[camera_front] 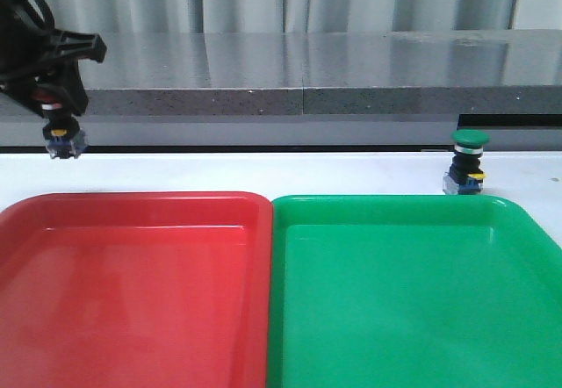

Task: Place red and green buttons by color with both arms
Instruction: 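Close the left gripper on the red button and lift it, then carry the red button into the red tray and release it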

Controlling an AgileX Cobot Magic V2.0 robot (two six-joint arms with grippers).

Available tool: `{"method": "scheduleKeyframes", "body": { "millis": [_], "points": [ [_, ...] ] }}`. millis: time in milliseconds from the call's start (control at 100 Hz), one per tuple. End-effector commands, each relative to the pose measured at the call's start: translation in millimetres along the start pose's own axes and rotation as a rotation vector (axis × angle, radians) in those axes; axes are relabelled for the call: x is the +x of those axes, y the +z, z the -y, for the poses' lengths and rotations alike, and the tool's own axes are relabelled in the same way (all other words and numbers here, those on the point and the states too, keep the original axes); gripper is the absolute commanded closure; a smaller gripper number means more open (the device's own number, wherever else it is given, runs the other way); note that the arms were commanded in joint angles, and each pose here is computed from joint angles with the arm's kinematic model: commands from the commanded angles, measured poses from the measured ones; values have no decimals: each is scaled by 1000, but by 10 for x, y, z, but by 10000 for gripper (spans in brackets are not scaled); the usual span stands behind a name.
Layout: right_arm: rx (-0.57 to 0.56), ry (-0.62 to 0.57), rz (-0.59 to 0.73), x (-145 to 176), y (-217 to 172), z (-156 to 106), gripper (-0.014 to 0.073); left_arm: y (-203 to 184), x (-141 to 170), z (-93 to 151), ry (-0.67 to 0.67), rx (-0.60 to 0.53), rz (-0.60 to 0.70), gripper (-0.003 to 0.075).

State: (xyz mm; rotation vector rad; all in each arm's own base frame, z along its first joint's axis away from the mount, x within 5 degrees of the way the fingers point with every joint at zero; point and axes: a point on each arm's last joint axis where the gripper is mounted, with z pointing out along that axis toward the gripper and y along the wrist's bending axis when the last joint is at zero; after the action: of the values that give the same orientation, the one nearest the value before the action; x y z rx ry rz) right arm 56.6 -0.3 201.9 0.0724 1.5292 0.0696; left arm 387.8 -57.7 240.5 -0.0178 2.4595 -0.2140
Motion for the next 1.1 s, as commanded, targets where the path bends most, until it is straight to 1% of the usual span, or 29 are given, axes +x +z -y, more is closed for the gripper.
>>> {"method": "scheduleKeyframes", "body": {
  "millis": [0,90,150,410,490,640,790,960,1090],
  "points": [
    [-9,-19,105,-135,-24,-14,659,-435,-154,70,-11,26,153,564],
    [-9,-19,105,-135,-24,-14,659,-609,-30,84,-36,35,180,564],
    [-9,-19,105,-135,-24,-14,659,-724,74,115,-28,45,197,564],
    [-9,-19,105,-135,-24,-14,659,-966,661,248,-15,93,145,564],
    [-9,-19,105,-135,-24,-14,659,-961,842,316,-7,116,122,564],
    [-9,-19,105,-135,-24,-14,659,-877,1151,519,26,172,60,564],
    [-9,-19,105,-135,-24,-14,659,-825,1354,662,10,218,42,564],
    [-9,-19,105,-135,-24,-14,659,-782,1583,734,18,245,11,564],
    [-9,-19,105,-135,-24,-14,659,-666,1721,735,35,229,-42,564]
  ]
}}
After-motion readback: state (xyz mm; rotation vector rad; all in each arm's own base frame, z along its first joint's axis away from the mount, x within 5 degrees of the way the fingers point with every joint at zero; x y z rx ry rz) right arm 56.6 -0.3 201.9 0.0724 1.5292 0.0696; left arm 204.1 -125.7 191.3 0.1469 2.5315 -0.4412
